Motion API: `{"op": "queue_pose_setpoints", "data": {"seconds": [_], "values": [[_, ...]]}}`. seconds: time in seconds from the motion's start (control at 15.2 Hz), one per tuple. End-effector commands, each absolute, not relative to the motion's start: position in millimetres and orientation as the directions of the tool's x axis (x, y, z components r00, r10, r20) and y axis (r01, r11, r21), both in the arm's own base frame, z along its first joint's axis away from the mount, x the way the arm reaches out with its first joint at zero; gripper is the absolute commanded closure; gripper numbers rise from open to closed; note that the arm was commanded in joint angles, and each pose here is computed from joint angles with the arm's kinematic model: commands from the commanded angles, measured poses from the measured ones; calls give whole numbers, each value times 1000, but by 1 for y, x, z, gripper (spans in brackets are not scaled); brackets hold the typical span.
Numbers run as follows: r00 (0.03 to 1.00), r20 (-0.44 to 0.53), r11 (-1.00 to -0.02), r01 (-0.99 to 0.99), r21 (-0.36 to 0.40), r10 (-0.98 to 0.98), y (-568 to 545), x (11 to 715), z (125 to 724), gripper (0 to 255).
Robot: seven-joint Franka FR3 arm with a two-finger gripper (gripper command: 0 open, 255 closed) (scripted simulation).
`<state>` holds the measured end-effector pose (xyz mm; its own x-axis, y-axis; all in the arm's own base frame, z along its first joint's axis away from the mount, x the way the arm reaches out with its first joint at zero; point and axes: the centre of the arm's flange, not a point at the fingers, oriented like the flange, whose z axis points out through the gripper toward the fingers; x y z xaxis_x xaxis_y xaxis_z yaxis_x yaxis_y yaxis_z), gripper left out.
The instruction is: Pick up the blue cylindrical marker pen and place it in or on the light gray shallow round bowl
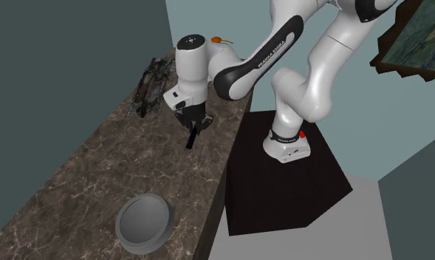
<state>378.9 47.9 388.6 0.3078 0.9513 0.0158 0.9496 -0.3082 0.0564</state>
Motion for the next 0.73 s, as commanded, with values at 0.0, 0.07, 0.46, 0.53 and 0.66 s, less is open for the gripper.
{"op": "queue_pose_setpoints", "data": {"seconds": [0.0, 0.07, 0.46, 0.53, 0.66], "values": [[308, 16, -308, 950, 56, 951, 47, 378, 399, 255], [308, 16, -308, 950, 56, 951, 47, 378, 404, 255], [308, 16, -308, 950, 56, 951, 103, 413, 411, 255], [308, 16, -308, 950, 56, 951, 114, 420, 411, 255], [308, 16, -308, 950, 56, 951, 136, 434, 412, 255]]}}
